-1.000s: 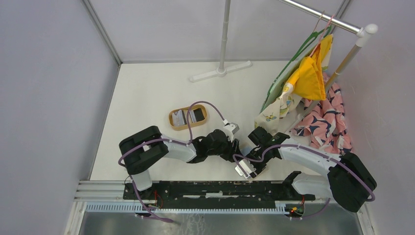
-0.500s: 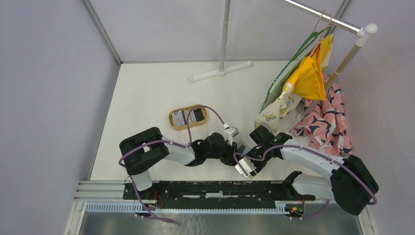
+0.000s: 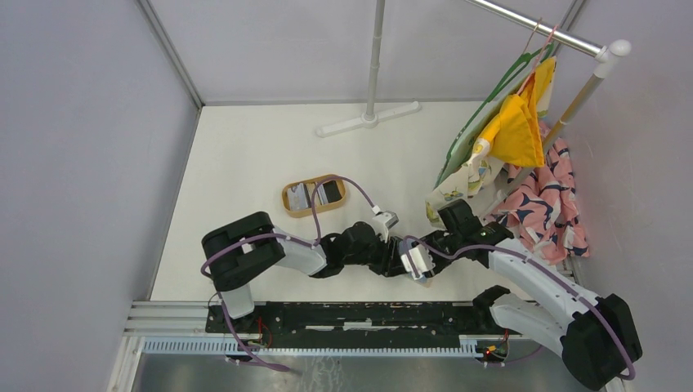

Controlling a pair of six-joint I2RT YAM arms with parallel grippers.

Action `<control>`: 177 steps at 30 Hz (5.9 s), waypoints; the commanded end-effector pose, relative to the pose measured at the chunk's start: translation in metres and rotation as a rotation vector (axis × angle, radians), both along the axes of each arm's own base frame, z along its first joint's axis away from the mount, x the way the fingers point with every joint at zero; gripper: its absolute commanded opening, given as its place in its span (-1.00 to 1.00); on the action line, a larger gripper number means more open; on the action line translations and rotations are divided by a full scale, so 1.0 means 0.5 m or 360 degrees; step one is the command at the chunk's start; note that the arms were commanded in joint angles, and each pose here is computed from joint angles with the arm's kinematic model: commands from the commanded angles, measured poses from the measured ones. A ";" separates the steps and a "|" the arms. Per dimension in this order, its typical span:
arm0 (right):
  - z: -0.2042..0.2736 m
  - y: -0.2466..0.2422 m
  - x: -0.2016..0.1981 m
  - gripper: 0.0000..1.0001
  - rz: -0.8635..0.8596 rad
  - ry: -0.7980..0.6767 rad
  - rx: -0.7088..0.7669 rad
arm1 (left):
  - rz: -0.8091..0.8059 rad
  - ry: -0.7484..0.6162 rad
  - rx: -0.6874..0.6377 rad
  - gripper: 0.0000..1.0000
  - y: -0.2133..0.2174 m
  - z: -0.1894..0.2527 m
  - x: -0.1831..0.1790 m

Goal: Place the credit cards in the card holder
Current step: Open the card holder at the center of the board.

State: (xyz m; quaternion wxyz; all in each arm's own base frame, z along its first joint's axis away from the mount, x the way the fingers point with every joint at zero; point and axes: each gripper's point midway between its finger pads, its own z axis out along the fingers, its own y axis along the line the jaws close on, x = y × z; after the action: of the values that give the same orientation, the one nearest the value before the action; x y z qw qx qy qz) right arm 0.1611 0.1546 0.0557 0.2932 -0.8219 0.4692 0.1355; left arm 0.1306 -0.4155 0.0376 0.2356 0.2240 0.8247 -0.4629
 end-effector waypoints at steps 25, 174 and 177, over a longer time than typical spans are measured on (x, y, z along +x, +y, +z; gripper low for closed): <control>0.064 -0.035 0.084 -0.01 -0.0439 -0.0052 0.0177 | -0.0132 -0.0077 -0.0429 0.27 -0.096 0.079 -0.002; 0.040 0.114 0.006 0.96 -0.0363 0.0388 0.0444 | 0.0621 -0.0394 0.0013 -0.96 0.075 0.142 0.072; 0.037 0.115 0.007 0.96 -0.0413 0.0379 0.0446 | 0.0632 -0.0394 0.0001 -0.96 0.078 0.144 0.072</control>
State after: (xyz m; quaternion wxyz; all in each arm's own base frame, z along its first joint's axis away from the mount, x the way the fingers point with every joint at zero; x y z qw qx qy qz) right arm 0.1522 0.2074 0.0693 0.3368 -0.7047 0.5595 0.2773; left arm 0.1654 -0.3701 0.0926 0.4018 0.1160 0.8379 -0.3508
